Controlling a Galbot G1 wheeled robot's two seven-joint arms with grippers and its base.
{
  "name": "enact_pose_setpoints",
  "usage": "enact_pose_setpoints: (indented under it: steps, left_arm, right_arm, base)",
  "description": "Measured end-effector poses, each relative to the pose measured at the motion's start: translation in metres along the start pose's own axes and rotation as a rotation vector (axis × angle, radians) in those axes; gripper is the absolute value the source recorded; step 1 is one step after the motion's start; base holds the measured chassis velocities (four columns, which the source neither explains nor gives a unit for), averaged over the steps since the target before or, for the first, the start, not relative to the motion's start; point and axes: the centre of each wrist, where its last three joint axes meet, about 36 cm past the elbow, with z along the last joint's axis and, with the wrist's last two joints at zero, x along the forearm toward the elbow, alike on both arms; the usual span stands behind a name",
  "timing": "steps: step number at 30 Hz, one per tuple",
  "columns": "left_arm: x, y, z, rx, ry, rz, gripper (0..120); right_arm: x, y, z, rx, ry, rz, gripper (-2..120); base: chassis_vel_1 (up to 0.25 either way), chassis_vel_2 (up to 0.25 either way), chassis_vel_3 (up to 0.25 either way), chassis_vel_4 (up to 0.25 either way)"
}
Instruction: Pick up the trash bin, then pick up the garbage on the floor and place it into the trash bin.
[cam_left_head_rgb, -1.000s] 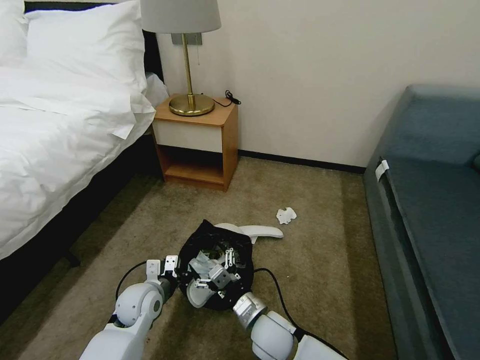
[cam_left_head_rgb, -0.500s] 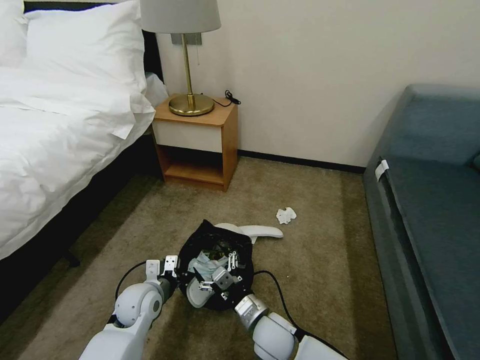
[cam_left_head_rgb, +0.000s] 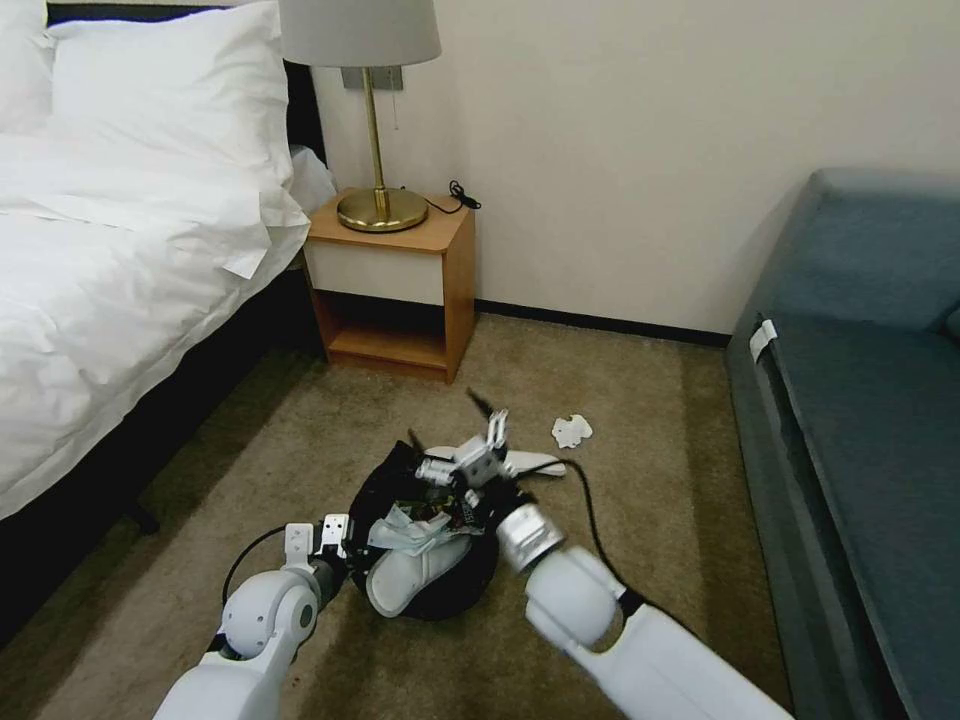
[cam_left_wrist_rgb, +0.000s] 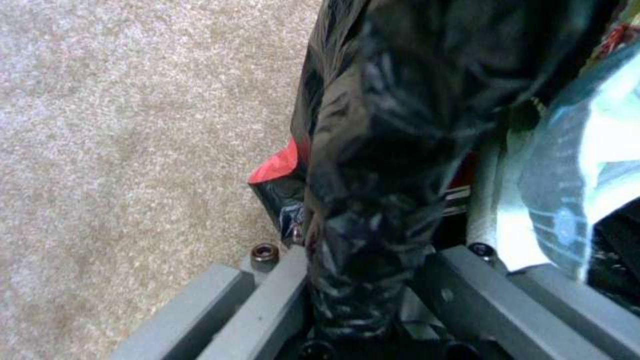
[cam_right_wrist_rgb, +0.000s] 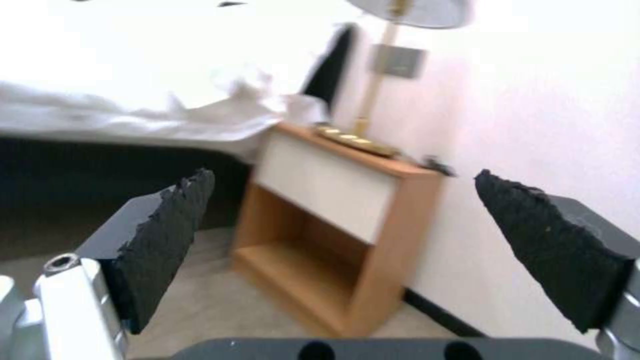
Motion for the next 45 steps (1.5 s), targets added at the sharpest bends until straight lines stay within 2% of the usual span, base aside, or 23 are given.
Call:
enact_pose_setpoints:
  steps: [5,13,22,27,38,45]
  left_arm:
    - [0.012,-0.003,-0.001,0.007,-0.017,0.012,0]
    - [0.025,-0.009,-0.011,0.013,-0.065,0.006,0]
    - [0.034,-0.003,-0.019,0.002,-0.105,-0.005,0]
    - [0.036,-0.004,-0.018,0.005,-0.115,-0.001,0]
    - [0.037,-0.006,-0.019,0.009,-0.132,0.009,0]
    - [0.033,-0.006,-0.019,0.012,-0.126,0.010,0]
  right_arm:
    - [0.006,-0.022,0.000,-0.036,0.025,0.153,100]
    - [0.007,-0.028,0.013,-0.124,0.089,0.300,100]
    - [0.005,-0.017,0.060,-0.137,0.132,0.342,100]
    - [-0.003,-0.012,0.081,-0.202,0.186,0.377,100]
    - [-0.004,-0.013,0.097,-0.237,0.217,0.378,100]
    - [-0.002,-0.015,0.099,-0.238,0.223,0.383,100]
  base:
    - [0.000,0.000,0.000,0.000]
    - [0.000,0.000,0.000,0.000]
    - [0.000,0.000,0.000,0.000]
    - [0.000,0.000,0.000,0.000]
    - [-0.018,-0.001,0.017,-0.002]
    - [-0.268,0.017,0.240,-0.030]
